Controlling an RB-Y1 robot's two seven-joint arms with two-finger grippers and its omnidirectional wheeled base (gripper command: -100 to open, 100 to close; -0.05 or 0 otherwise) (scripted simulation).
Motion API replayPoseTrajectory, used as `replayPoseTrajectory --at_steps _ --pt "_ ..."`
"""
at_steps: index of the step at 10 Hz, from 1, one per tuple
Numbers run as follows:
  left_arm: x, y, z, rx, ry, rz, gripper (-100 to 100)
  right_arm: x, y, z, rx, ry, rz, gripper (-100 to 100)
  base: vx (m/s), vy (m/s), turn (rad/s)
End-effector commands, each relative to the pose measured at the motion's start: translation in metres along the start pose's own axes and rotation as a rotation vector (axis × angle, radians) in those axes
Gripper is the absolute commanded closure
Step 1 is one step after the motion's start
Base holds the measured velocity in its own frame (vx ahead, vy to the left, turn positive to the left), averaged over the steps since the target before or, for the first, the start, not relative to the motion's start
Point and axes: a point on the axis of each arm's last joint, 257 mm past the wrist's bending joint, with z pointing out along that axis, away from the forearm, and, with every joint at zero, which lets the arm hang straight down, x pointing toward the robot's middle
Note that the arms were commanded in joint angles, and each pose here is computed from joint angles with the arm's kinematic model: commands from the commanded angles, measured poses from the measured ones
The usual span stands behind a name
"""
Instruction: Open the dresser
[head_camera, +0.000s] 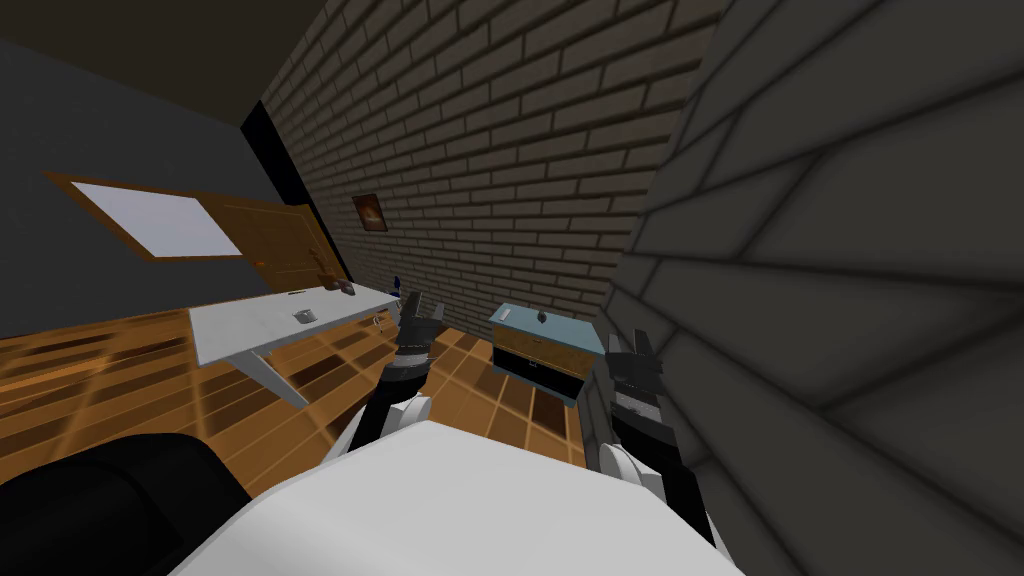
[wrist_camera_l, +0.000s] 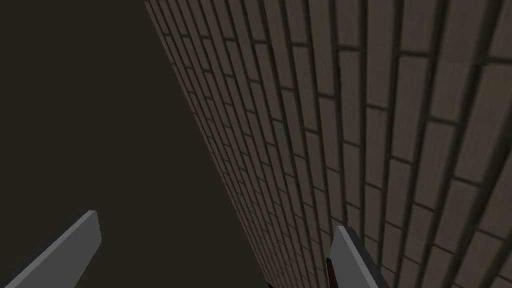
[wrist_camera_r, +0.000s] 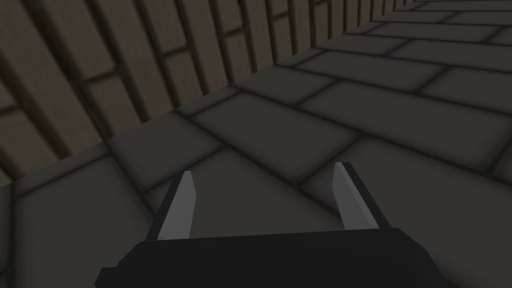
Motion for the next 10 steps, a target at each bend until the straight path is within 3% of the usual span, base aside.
replayPoseTrajectory --at_steps 1,9,10 --pt "0.0 0.0 0.0 0.0 0.0 0.0 0 0.0 0.0 0.0 0.0 0.0 0.0 0 0.0 0.0 0.0" --pt "0.0 0.0 0.0 0.0 0.0 0.0 0 0.0 0.0 0.0 0.0 0.0 0.0 0 0.0 0.0 0.0" --pt "0.0 0.0 0.0 0.0 0.0 0.0 0 0.006 -0.012 -0.003 0.037 0.043 -0.031 -100 0.018 0.008 0.075"
